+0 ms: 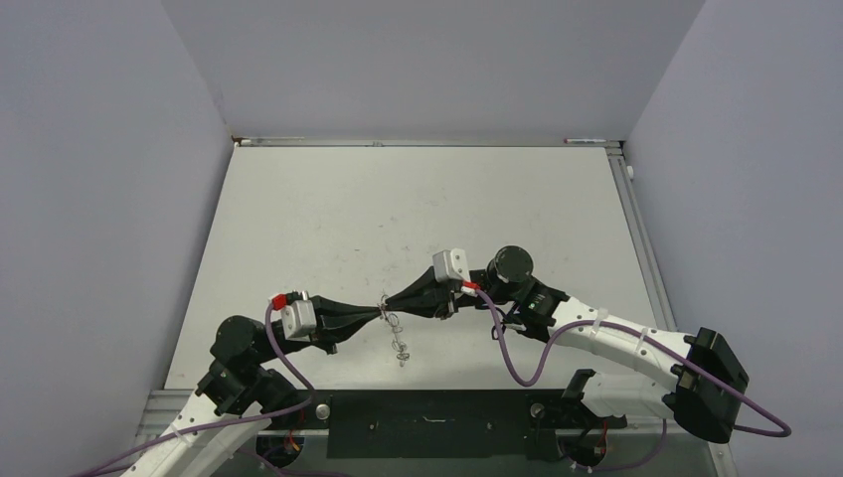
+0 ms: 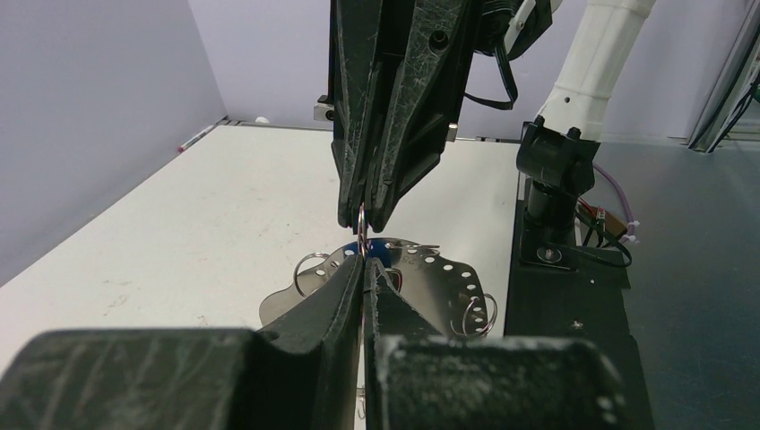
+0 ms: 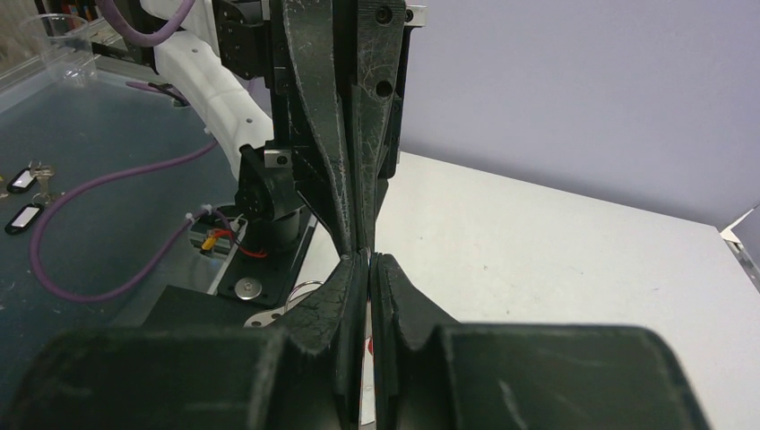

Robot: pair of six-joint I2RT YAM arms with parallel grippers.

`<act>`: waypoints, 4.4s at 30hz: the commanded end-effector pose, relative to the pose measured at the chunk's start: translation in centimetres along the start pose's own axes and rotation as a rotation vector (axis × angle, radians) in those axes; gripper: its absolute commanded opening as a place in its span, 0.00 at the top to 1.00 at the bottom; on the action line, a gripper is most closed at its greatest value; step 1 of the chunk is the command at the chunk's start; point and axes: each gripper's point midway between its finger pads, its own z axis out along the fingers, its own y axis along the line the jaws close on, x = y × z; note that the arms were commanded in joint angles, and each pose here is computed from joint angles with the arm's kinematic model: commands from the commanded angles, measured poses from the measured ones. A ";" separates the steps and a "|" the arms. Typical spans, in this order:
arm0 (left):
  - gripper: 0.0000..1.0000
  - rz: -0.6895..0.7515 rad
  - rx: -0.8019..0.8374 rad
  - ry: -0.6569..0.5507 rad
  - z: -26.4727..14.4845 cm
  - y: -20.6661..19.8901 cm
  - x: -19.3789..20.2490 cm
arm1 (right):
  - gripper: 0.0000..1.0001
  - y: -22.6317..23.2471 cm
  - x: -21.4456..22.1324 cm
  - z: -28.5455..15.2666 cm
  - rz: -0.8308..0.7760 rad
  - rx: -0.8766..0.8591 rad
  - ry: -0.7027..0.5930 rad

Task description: Put the keys on the keyring

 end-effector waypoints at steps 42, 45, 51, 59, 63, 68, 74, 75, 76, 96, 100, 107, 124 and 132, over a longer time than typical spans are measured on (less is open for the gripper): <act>0.63 0.051 0.006 -0.101 -0.4 -0.3 -2.8 | 0.95 1.0 -4.6 1.2 -0.049 -0.072 -0.233; 0.69 0.055 0.006 -0.104 -0.5 -0.4 -2.8 | 0.95 1.0 -4.7 1.5 -0.048 -0.078 -0.236; 0.75 0.047 0.001 -0.087 -0.4 -0.2 -2.4 | 0.95 1.1 -5.1 1.9 -0.050 -0.082 -0.252; 0.79 0.043 -0.005 -0.081 -0.4 0.0 -2.2 | 0.95 1.3 -5.2 2.1 -0.047 -0.081 -0.261; 0.85 0.044 -0.005 -0.083 -0.4 0.0 -2.3 | 0.95 1.4 -5.1 2.2 -0.045 -0.088 -0.259; 0.98 0.044 -0.007 -0.081 -0.3 0.0 -2.3 | 0.95 1.4 -5.2 2.2 -0.052 -0.089 -0.259; 1.00 0.040 -0.041 -0.063 -0.5 0.5 -2.4 | 0.95 1.9 -4.7 2.5 -0.044 -0.116 -0.248; 1.00 0.039 -0.057 -0.056 -0.5 0.8 -2.4 | 0.95 1.9 -4.5 2.5 -0.042 -0.117 -0.243; 1.00 0.037 -0.067 -0.047 -0.6 0.9 -2.3 | 0.95 1.8 -4.4 2.5 -0.041 -0.115 -0.235; 1.00 -0.004 -0.091 0.052 0.0 1.9 -0.3 | 0.42 -0.5 -1.3 -0.2 -0.149 -0.180 0.357; 1.00 -0.019 -0.089 0.066 0.2 2.0 0.0 | 0.50 -0.9 -0.8 0.4 -0.129 -0.188 0.401; 1.00 -0.027 -0.102 0.074 0.2 2.2 0.2 | 0.52 -0.5 0.8 1.2 -0.105 -0.222 0.461; 1.00 -0.033 -0.105 0.072 0.1 2.2 0.3 | 0.70 -1.1 1.3 2.1 -0.133 -0.207 0.457; 1.00 -0.030 -0.103 0.066 0.1 2.2 0.2 | 0.76 -1.4 1.7 2.2 -0.135 -0.199 0.458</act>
